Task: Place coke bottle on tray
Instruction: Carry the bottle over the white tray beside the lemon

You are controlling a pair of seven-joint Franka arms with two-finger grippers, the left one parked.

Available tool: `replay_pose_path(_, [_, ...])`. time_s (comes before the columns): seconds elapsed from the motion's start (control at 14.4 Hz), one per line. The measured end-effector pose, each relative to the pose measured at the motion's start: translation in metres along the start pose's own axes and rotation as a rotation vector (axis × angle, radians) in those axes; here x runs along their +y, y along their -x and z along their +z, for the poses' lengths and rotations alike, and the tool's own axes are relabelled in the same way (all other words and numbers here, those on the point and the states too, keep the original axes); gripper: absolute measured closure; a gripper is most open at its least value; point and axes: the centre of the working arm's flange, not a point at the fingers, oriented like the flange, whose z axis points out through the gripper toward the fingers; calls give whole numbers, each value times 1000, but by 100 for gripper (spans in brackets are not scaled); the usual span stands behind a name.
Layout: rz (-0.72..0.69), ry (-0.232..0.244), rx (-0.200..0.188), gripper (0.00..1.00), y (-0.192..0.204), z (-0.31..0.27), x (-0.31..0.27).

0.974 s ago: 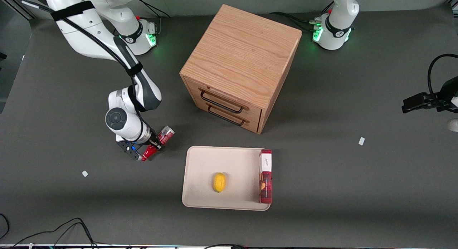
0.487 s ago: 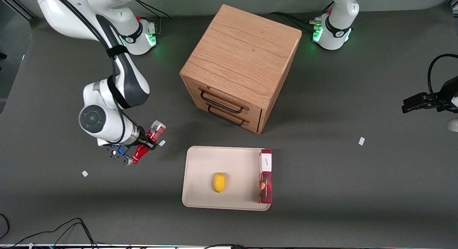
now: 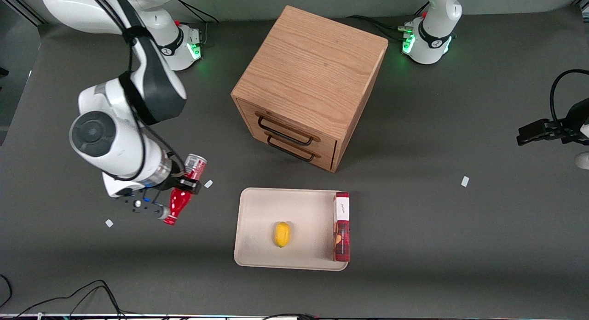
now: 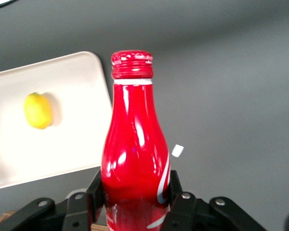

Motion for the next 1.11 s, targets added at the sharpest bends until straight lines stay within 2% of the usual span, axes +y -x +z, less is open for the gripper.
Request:
replay_pose_path(0.14, [-106,-32,16,45,-2,12,-31])
replay_pose_path(0.28, [-184,-87,62,45,-16,38,-51])
replay_pose_path(0.49, [-254,-143,120,45,-33,89,-67])
replay_pose_path(0.63, [-270,-170,140,45,-37,124,-77])
replay_pose_path(0.77, [-274,-185,141,45,-36,158,-85])
replay_pose_path(1.11, [-255,-180,100,45,-31,236,-88])
